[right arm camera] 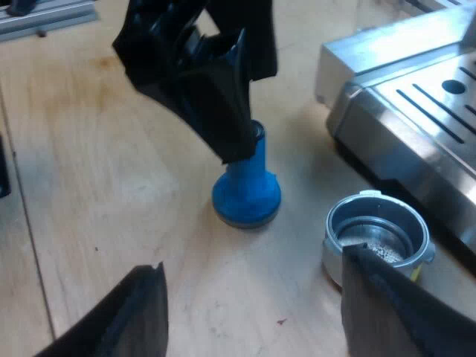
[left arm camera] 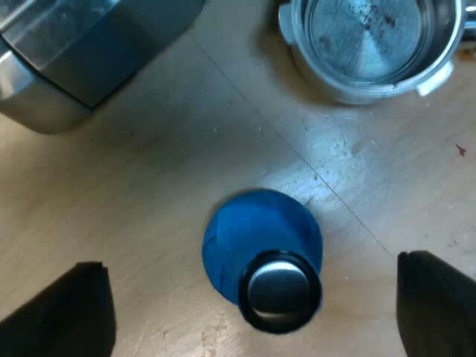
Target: Grind coffee beans and then tamp
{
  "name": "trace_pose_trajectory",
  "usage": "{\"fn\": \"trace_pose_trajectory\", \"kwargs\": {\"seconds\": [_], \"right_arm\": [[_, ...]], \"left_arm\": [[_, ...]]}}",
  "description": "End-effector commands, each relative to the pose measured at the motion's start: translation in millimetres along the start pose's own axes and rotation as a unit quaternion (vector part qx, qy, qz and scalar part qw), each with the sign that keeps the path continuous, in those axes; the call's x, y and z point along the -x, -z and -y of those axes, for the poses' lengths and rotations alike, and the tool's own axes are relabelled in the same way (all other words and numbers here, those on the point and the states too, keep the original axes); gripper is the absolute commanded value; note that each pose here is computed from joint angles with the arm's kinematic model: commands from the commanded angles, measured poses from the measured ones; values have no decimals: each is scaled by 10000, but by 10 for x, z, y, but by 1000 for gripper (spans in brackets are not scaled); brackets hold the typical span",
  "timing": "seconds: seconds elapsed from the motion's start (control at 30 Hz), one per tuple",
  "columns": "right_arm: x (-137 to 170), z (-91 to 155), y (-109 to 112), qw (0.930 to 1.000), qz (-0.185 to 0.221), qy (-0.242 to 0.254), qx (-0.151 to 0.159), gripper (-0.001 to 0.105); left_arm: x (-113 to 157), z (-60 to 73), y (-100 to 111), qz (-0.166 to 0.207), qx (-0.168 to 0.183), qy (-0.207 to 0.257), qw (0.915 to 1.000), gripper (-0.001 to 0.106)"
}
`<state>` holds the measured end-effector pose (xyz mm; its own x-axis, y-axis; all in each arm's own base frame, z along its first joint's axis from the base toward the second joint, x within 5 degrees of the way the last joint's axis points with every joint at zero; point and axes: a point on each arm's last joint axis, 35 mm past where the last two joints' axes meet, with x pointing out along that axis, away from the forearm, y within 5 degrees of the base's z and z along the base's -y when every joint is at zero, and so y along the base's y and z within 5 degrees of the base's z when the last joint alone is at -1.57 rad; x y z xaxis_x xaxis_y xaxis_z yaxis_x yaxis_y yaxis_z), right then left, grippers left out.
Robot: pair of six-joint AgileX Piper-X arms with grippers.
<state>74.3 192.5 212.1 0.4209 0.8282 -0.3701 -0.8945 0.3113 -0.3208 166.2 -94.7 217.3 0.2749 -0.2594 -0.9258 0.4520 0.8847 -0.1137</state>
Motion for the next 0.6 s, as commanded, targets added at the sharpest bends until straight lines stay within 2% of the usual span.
{"fn": "trace_pose_trajectory", "kwargs": {"seconds": [0.03, 0.43, 0.6], "right_arm": [[1, 14, -27, 9999, 68, 91, -4, 54], [1, 16, -27, 9999, 61, 114, -4, 54], [1, 16, -27, 9999, 61, 114, -4, 54]], "left_arm": [[-82, -2, -28, -80, -45, -84, 9999, 77], [-394, -29, -53, -650, -92, -116, 9978, 77], [-485, -34, -66, -744, -81, -79, 9972, 77]]}}
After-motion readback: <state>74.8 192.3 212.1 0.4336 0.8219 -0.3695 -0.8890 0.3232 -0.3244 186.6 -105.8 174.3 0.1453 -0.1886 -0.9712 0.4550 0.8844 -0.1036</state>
